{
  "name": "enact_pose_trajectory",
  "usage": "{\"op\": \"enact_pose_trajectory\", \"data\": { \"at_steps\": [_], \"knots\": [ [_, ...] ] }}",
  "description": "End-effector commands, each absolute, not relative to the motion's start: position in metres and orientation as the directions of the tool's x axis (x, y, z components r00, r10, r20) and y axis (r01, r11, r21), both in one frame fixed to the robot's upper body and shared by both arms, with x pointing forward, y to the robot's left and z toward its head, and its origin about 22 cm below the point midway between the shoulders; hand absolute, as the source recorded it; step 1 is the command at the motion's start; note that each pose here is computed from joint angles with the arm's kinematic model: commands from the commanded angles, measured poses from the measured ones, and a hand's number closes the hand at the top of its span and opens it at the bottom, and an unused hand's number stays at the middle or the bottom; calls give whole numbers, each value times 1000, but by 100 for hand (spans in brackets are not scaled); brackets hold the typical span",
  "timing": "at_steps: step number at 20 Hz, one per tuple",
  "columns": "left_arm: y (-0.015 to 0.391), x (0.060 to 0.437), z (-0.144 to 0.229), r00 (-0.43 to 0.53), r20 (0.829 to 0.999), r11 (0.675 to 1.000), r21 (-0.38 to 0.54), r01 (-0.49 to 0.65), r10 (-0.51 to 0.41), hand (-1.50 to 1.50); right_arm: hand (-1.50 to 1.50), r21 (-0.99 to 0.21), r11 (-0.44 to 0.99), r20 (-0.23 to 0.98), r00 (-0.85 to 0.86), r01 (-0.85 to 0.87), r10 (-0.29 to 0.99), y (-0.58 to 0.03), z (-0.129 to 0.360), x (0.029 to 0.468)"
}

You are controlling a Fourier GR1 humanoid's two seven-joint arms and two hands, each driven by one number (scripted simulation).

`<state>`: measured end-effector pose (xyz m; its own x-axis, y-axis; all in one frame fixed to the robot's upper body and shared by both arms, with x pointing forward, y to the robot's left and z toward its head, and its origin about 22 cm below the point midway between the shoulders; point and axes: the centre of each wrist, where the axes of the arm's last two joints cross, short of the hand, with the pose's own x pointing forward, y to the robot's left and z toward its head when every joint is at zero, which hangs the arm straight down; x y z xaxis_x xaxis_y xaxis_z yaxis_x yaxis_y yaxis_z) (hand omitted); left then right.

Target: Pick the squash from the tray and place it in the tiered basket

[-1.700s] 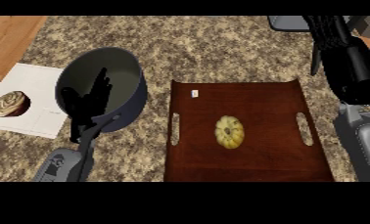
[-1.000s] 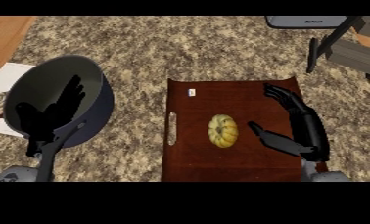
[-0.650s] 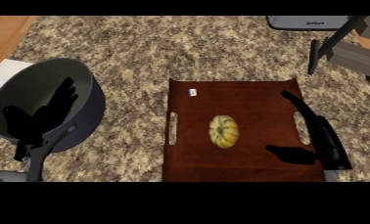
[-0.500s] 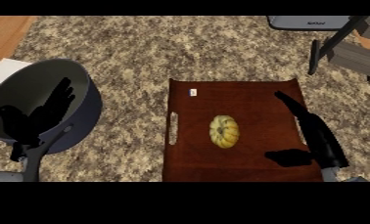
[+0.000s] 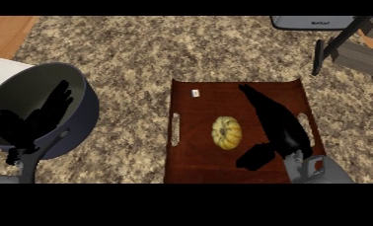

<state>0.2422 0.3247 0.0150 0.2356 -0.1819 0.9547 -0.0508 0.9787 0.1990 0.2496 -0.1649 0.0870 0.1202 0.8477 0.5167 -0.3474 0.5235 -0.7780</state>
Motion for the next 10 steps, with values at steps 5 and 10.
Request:
{"op": "enact_pose_trajectory", "data": {
  "at_steps": [5, 10],
  "knots": [
    [355, 230, -5, 374, 911, 968, 230, -105, -176, 0, -150, -742, 439, 373, 233, -507, 898, -124, 111, 252],
    [352, 209, -27, 364, 913, 968, 233, -93, -185, 0, -150, -770, 416, 311, 285, -483, 907, -131, 126, 266]
  ]
}}
